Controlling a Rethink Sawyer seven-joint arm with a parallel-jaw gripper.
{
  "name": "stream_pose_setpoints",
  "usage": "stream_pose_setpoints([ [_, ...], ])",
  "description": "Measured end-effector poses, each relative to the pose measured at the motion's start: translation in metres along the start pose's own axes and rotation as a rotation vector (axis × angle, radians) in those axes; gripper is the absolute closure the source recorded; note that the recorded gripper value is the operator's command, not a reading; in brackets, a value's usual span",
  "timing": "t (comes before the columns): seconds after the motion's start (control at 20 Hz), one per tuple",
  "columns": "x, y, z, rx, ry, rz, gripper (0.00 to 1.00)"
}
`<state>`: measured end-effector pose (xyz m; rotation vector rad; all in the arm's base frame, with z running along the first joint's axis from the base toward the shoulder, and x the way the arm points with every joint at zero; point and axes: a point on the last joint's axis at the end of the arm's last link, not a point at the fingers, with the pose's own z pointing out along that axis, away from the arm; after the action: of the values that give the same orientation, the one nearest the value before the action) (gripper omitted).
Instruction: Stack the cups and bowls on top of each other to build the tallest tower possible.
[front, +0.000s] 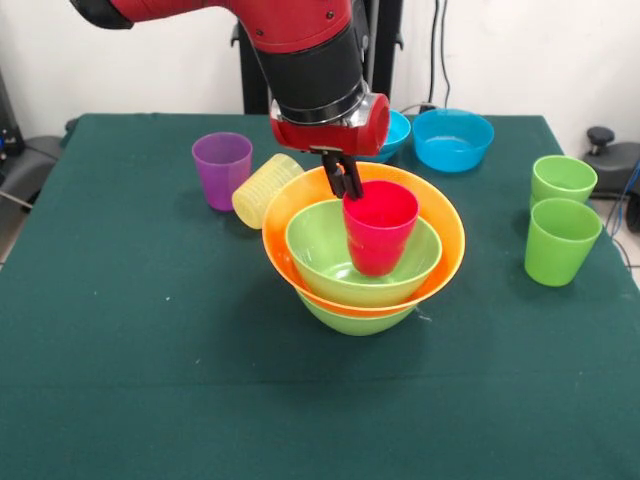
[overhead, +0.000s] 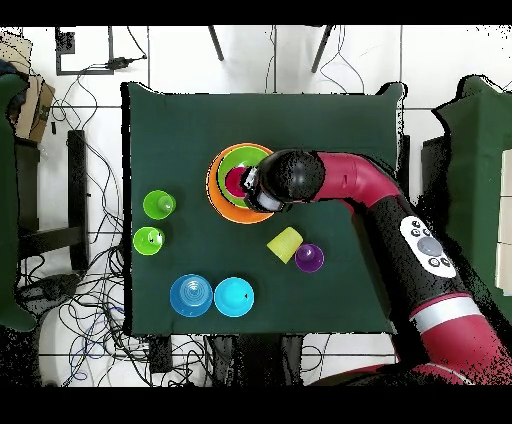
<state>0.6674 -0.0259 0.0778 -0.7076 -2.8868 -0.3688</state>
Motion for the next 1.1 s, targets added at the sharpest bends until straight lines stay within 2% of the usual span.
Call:
stream_pose_setpoints([
  [0.55, -0.011, 0.002, 0.004, -0.023, -0.037, 0.006, 1.00],
  [1.1, -0.019, 0.002, 0.000, -0.026, -0.057, 0.009, 1.00],
])
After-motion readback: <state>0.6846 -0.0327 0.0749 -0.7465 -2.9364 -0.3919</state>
